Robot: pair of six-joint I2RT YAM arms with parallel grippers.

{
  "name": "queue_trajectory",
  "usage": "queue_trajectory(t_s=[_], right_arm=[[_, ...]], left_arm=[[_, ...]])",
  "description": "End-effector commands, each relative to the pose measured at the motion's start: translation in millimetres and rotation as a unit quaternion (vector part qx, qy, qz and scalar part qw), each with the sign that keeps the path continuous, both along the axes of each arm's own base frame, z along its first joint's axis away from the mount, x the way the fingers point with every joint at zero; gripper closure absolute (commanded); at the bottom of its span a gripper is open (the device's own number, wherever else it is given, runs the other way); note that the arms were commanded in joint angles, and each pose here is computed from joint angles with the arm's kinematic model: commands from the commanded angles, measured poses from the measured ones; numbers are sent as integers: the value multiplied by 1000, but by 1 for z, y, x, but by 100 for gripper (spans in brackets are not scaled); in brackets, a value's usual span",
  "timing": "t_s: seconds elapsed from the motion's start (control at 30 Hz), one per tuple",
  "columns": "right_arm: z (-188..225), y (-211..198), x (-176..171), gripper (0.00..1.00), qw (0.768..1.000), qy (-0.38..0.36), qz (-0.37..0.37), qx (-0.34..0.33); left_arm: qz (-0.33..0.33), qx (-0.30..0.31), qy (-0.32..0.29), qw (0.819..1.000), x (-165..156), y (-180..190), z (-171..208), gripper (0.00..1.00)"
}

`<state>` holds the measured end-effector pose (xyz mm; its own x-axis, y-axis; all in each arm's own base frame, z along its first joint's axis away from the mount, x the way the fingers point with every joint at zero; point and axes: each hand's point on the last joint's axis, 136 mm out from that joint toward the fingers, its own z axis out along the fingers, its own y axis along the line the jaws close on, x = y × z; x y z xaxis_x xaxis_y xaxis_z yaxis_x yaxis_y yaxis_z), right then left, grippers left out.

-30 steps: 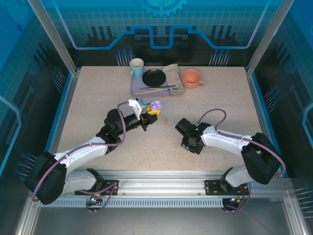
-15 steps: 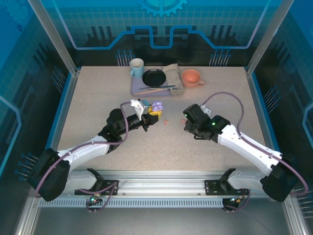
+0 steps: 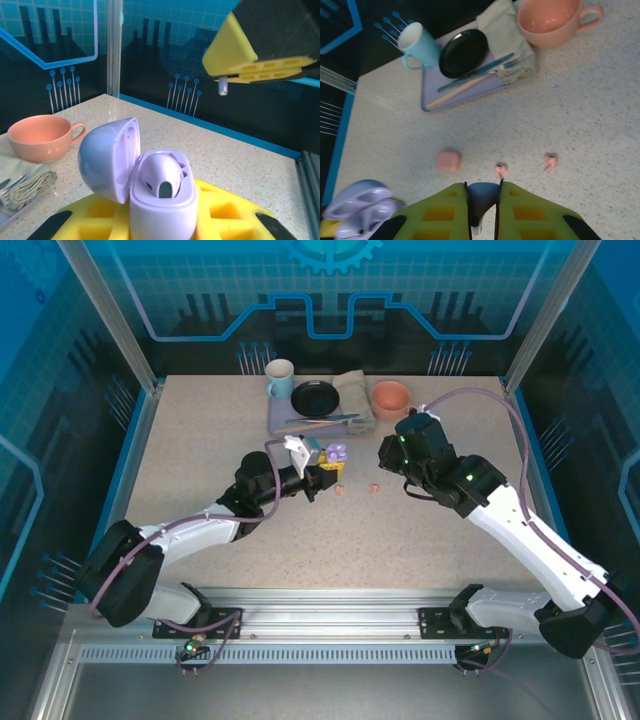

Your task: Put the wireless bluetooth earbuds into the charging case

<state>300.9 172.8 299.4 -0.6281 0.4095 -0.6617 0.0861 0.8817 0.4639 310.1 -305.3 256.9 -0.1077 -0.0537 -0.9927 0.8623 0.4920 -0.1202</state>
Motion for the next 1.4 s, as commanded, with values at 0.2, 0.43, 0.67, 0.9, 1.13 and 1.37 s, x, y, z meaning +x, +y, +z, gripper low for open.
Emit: queue_trajectory(t_s=[0.2, 0.43, 0.67, 0.9, 1.13, 1.37], right_arm=[[20, 28, 14, 85, 998, -16, 34, 53], [18, 45, 15, 86, 996, -10, 51, 69], [16, 58, 14, 86, 995, -8, 64, 71], [9, 63, 11, 87, 995, 1, 70, 68], [-2, 67, 9, 88, 995, 12, 77, 56], [-11, 69, 7, 89, 995, 19, 85, 40]], left_arm=[[-32, -20, -37, 999, 3, -23, 25, 100], [-35, -20, -38, 998, 6, -27, 26, 100], [-35, -23, -40, 998, 8, -30, 28, 100], [-35, -25, -45, 998, 9, -31, 31, 100], [-33, -27, -48, 998, 9, -31, 33, 100], [-30, -28, -51, 998, 9, -30, 36, 100]])
